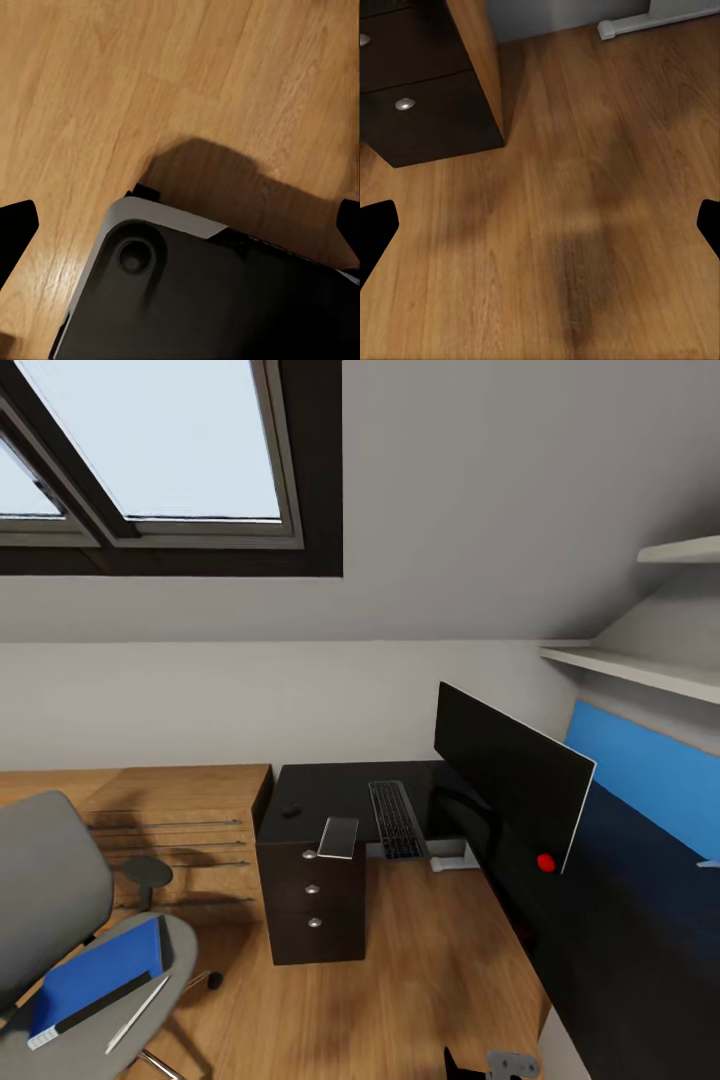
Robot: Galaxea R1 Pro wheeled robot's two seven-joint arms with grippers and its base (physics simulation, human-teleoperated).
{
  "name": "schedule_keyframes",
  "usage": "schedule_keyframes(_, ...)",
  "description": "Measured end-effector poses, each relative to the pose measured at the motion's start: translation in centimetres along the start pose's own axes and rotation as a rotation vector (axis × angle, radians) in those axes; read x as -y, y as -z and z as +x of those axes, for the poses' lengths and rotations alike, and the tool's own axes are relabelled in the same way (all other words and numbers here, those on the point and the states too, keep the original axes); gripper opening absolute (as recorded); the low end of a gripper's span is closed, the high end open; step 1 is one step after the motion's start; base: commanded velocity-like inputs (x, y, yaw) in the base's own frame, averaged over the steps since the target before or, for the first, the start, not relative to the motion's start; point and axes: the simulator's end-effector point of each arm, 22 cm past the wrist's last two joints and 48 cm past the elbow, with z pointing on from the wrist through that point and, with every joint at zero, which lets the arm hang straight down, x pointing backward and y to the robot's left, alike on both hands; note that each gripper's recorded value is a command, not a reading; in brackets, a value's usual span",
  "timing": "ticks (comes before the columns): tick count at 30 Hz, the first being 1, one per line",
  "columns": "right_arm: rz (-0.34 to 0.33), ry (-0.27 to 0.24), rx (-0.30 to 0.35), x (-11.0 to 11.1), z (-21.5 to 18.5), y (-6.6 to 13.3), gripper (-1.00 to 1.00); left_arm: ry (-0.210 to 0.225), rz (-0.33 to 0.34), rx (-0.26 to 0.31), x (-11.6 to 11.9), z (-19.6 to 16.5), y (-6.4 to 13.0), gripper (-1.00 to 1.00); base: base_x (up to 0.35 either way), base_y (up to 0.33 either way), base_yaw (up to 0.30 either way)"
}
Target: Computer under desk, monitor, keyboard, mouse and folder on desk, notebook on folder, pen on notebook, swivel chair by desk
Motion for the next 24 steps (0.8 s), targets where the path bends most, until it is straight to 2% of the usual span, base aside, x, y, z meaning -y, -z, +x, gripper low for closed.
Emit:
schedule_keyframes(4,0.000,0.000,0.000,0.0,-0.2,0.3,1.00,0.003,0.024,0.040,1.0,-1.9,0.3,1.00,0.000,0.000,0.000)
schedule_keyframes(9,0.001,0.000,0.000,0.0,-0.4,0.7,1.00,0.005,0.037,0.060,1.5,-2.9,0.8,1.00,0.000,0.000,0.000)
schedule_keyframes(13,0.010,0.001,0.000,0.2,-0.5,1.0,1.00,0.005,0.051,0.048,0.8,-2.1,1.0,1.00,0.000,0.000,0.000)
schedule_keyframes(16,0.019,0.000,0.000,0.3,-0.6,1.2,1.00,0.000,0.081,0.075,0.9,-2.3,1.3,1.00,0.000,0.000,0.000)
schedule_keyframes(19,0.023,0.000,-0.001,0.4,-0.7,1.4,1.00,-0.007,0.084,0.121,0.4,-2.5,1.7,1.00,0.000,0.000,0.000)
schedule_keyframes(24,0.027,-0.001,-0.001,0.4,-0.7,1.5,1.00,-0.013,0.085,0.146,0.1,-2.5,2.0,1.00,0.000,0.000,0.000)
